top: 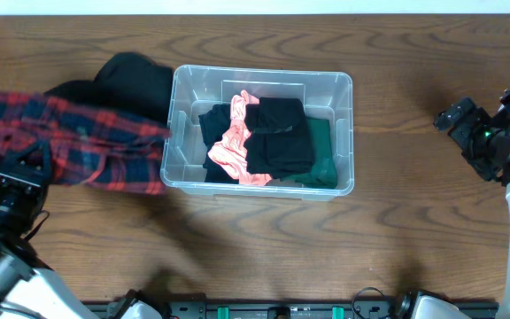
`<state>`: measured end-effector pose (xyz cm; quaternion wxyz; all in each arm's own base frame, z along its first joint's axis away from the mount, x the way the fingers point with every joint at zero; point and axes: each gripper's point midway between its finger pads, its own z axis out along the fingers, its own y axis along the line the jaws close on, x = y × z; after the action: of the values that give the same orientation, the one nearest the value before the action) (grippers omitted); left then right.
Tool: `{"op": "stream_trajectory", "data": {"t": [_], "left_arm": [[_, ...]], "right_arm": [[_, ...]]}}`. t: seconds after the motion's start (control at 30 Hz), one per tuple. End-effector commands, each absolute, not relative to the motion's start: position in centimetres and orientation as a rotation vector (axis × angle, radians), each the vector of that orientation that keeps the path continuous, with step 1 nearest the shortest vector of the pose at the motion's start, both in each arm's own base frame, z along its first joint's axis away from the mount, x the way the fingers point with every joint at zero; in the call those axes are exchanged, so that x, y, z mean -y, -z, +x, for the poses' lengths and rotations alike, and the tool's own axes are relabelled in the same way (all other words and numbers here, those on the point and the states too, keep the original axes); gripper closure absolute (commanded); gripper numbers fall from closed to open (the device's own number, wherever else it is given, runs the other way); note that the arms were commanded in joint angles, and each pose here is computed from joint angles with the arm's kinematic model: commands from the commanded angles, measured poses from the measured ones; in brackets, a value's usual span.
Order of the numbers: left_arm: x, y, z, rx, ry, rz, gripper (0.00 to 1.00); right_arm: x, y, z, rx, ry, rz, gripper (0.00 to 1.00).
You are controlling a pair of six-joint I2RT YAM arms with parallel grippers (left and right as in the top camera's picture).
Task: Pack container
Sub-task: 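Lift the plaid shirt and lay it into the bin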
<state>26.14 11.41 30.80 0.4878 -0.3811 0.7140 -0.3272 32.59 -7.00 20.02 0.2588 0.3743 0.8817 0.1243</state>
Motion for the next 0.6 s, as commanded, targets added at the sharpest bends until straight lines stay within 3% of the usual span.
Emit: {"op": "stream_trajectory", "data": {"t": [0.0, 0.3, 0.57], "left_arm": [[-7.3, -34.9, 26.8, -1.679, 1.076, -0.844, 0.94], [-0.7, -41.5, 29.3, -1.610, 1.308, -0.575, 0.94], [6.2, -38.0, 32.9, -1.710, 1.287, -0.675, 0.94]], "right_arm": [[7.2, -20.0, 32.5, -2.391, -0.337, 1.012, 0.01], [7.2, -20.0, 32.6, -2.391, -0.337, 1.011, 0.01], [7.2, -20.0, 32.6, -2.391, -0.337, 1.011, 0.01]]}}
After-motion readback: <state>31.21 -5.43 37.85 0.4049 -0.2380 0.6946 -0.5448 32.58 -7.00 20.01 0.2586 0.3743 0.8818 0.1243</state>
